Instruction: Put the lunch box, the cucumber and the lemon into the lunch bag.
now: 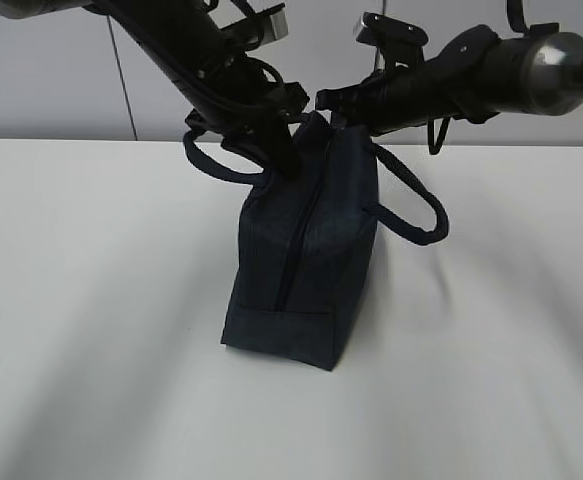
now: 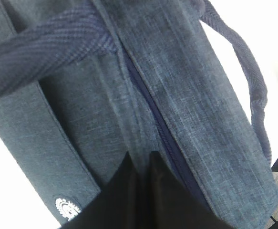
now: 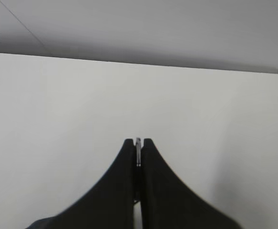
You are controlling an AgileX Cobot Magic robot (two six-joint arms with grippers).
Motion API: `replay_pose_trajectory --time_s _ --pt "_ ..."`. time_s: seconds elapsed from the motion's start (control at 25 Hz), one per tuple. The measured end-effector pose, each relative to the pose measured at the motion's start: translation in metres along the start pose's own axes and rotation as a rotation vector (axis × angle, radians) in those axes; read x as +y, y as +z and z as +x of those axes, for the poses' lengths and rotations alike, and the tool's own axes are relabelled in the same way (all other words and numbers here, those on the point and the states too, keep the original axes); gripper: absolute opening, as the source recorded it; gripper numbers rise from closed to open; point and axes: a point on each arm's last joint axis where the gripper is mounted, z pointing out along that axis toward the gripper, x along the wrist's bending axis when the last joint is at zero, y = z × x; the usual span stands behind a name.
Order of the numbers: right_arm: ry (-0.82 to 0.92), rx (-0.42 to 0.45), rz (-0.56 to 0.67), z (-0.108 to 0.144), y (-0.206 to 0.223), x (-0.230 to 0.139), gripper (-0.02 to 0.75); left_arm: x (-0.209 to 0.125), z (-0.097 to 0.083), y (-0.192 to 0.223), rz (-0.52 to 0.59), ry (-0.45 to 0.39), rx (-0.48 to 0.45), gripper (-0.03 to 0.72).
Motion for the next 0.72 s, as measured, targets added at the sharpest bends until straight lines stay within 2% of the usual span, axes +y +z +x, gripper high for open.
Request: replay_pose_trajectory --time_s 0.28,0.44,0.56,0.72 --pt "0.002 0.022 0.013 0.001 -0.001 0.003 0.0 -0.001 0.001 0.0 0.011 0.006 0.014 -0.007" --pt "-0.017 0.052 0.034 0.005 -0.004 0.008 0.0 -0.002 0.001 0.0 0.019 -0.018 0.011 0.012" --pt "-0.041 0.065 0.039 0.006 -0.006 0.011 0.0 -0.003 0.001 0.0 0.028 -0.042 0.009 0.108" --pt "-0.079 0.102 0.034 0.015 -0.018 0.026 0.0 -0.003 0.0 0.0 0.034 -0.055 0.009 0.298"
